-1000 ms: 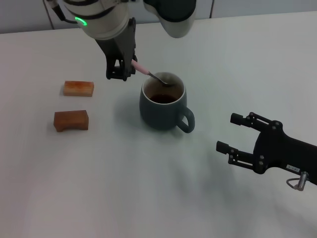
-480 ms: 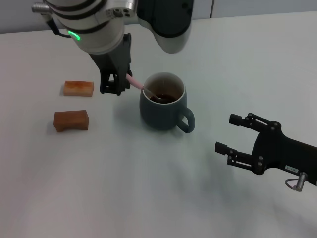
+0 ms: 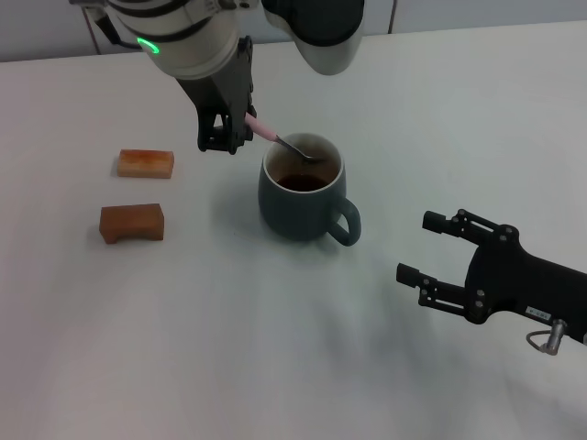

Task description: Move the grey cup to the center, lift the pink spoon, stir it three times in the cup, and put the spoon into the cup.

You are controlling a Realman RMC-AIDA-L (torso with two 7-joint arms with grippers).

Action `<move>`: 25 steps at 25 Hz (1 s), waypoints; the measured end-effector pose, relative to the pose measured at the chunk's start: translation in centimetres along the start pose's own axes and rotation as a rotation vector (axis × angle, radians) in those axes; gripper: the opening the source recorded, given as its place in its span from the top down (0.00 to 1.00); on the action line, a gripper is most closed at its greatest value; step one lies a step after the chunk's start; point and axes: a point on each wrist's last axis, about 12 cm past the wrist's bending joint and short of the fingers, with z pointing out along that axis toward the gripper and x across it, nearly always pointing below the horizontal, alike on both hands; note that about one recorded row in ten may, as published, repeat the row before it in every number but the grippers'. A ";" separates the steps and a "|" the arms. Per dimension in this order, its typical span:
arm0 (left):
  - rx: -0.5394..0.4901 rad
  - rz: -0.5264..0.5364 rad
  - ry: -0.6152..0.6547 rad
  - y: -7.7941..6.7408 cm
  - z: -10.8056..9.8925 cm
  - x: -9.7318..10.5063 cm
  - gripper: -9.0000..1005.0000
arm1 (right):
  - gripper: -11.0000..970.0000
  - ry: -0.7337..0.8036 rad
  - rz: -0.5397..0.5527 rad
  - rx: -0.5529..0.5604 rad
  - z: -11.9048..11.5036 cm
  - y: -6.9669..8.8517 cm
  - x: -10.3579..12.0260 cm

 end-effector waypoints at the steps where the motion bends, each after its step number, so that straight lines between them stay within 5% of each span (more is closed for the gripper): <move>1: 0.000 -0.001 -0.002 0.0 0.0 -0.1 0.84 | 0.19 0.000 0.000 0.000 0.0 0.0 0.0; 15: -0.045 -0.071 -0.138 0.3 -1.3 0.2 0.57 | 0.19 -0.002 0.000 -0.002 -0.1 0.0 0.0; 21: -0.100 -0.203 -0.405 0.8 -3.8 3.4 0.44 | 0.19 -0.007 0.005 0.005 -0.4 0.0 0.0; 22: -0.159 -0.271 -0.548 0.7 -5.1 6.0 0.43 | 0.19 -0.008 0.007 0.007 -0.4 0.0 -0.1; 25: -0.190 -0.303 -0.611 0.5 -5.6 7.5 0.42 | 0.19 -0.008 0.007 0.007 -0.4 0.0 -0.1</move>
